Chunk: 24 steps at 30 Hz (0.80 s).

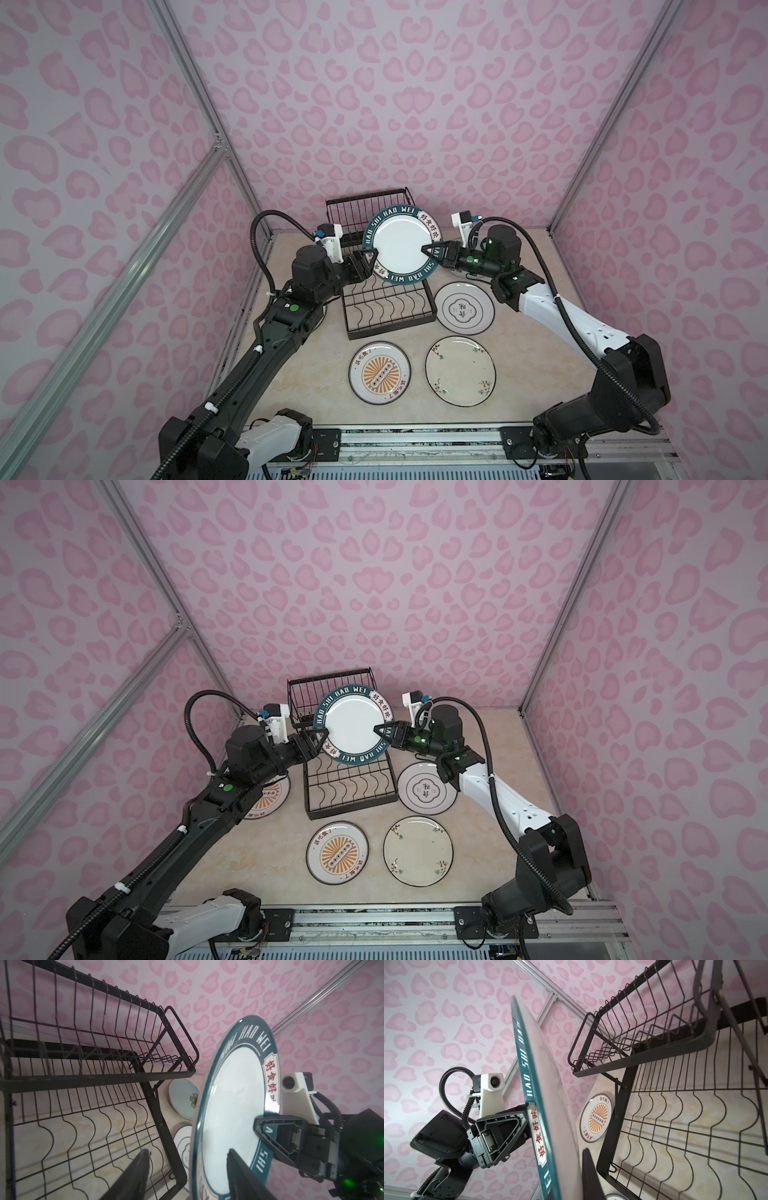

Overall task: Load plates into a dish rack
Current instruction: Pick up the plate from the top-right of the table, then place the plate on the dish rack.

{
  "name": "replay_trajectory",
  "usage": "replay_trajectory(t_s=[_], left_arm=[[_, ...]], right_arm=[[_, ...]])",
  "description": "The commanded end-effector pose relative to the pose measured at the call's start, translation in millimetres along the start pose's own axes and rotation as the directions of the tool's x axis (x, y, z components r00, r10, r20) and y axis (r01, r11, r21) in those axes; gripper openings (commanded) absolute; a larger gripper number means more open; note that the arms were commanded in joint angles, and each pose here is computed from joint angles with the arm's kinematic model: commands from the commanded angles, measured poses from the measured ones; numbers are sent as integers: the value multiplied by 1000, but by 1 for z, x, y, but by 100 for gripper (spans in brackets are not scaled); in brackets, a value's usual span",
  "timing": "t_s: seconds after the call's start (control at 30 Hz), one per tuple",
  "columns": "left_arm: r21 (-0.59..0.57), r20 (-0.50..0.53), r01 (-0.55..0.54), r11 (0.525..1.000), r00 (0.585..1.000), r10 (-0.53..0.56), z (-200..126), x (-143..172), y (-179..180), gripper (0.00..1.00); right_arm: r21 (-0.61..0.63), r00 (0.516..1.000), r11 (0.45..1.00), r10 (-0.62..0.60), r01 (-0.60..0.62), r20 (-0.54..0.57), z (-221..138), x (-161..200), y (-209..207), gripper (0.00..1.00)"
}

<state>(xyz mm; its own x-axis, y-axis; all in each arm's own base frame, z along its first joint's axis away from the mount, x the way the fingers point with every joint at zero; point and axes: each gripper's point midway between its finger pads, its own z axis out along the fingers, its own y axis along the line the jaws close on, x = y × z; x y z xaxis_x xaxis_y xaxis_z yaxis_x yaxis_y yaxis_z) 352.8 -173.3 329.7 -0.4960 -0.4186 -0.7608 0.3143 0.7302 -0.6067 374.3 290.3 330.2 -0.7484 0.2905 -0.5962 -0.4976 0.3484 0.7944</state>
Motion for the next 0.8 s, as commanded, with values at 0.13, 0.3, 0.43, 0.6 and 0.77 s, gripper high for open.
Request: replay_trajectory(t_s=[0.13,0.3,0.43,0.6,0.77], left_arm=[[-268,120,-26,963,991,61,-45,-24,44,63],[-354,140,-21,935,987,75,-63,-23,62,63],[-367,122,-16,930,990,65,-63,-14,71,63],[-362,86,-28,932,994,63,-59,-3,76,63],[-342,50,-22,939,998,41,-55,9,81,63]], right_arm=[[125,994,987,-107,102,34,1,-31,3,0],[184,979,972,-167,144,119,5,-69,21,0],[240,960,957,-210,163,187,10,-96,29,0],[364,929,908,-298,206,220,19,-122,37,0],[428,897,879,-347,210,274,25,-143,50,0]])
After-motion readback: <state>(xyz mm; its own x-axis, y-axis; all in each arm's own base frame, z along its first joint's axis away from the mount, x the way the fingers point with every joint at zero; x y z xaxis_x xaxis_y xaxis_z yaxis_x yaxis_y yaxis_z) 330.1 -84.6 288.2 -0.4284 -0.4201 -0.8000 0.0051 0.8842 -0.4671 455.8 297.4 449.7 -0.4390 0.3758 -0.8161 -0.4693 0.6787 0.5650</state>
